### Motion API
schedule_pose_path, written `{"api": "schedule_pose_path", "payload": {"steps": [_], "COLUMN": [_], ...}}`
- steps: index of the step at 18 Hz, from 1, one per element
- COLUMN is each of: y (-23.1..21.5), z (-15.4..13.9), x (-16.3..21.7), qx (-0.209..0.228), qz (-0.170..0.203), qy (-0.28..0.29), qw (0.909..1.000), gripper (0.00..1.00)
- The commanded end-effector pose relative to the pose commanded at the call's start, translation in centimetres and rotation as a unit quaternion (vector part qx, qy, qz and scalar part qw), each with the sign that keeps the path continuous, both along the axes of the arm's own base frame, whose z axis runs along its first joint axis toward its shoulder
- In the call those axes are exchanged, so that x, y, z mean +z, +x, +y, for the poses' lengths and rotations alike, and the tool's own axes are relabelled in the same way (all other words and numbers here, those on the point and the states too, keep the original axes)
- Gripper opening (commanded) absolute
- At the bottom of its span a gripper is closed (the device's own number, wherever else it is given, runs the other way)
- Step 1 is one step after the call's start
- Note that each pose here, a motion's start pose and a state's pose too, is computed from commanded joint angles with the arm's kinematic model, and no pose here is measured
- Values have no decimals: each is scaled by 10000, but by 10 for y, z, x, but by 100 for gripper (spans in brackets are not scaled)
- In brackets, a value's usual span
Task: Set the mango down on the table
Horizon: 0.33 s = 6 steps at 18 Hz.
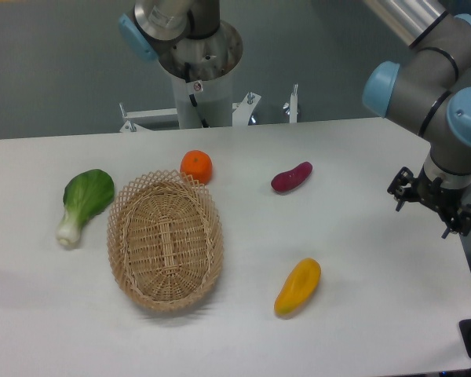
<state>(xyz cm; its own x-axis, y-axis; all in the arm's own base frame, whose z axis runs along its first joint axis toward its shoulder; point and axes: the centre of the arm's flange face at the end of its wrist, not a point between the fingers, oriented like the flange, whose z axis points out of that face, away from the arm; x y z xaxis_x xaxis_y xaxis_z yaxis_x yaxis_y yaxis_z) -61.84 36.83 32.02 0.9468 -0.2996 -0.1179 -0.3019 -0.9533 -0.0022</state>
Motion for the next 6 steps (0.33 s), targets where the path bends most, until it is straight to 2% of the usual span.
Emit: {"api": "schedule_pose_path", "payload": {"steps": [6], "y": [0], "z": [0], "x": [1], "qx": [0], "qz": [7], "qy": [3], "qw": [10000], "gripper": [100]}}
